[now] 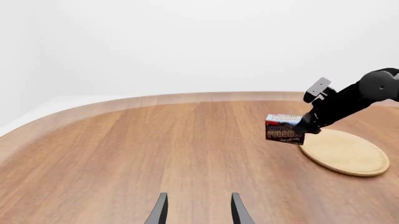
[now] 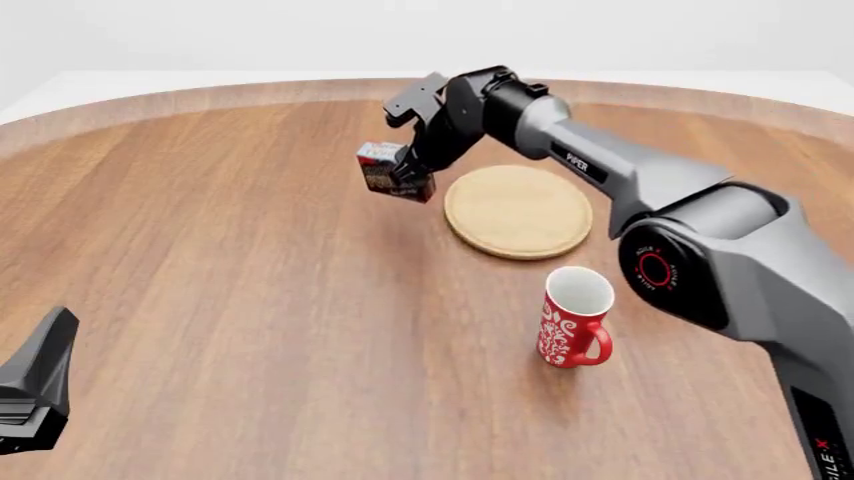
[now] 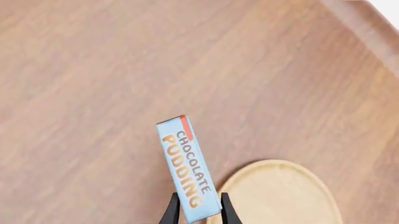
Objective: Put the chocolate pudding to the left of the plate.
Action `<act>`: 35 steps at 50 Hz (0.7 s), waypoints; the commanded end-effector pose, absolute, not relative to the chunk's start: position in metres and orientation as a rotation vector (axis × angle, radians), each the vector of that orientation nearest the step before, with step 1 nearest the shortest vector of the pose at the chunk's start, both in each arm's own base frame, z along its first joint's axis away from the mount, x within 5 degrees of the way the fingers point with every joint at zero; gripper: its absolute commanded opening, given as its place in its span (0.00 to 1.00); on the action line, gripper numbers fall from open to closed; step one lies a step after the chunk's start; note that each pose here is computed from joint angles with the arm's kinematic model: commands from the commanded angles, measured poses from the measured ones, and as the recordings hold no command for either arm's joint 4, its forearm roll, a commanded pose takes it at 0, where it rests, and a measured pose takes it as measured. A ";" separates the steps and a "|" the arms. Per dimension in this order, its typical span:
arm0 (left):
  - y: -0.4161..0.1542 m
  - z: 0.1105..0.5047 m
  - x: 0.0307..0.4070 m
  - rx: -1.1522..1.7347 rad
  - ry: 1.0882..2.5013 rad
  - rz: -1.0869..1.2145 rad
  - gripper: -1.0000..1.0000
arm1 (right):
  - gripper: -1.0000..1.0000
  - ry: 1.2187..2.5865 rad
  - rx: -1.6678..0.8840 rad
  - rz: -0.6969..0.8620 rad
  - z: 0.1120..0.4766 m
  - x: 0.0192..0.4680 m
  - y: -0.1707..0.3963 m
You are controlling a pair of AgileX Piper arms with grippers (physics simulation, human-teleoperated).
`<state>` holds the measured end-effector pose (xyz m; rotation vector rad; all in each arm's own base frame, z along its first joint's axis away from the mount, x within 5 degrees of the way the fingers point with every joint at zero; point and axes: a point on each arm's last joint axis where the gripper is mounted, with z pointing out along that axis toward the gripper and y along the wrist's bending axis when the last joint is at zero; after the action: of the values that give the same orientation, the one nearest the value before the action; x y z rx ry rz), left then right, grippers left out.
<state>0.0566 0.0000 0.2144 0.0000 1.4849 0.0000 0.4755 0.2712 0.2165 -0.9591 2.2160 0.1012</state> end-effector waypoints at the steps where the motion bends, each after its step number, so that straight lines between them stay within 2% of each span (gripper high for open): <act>1: 0.000 0.214 0.057 0.000 1.485 0.000 1.00 | 0.00 2.238 -0.963 0.106 0.209 0.474 0.274; 35: 0.000 0.214 0.057 0.000 1.485 0.000 1.00 | 0.00 2.269 -0.986 0.103 0.199 0.476 0.279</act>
<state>0.0566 0.0000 0.2144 0.0000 1.4849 0.0000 0.4748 0.2785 0.1982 -1.0058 2.2568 0.0961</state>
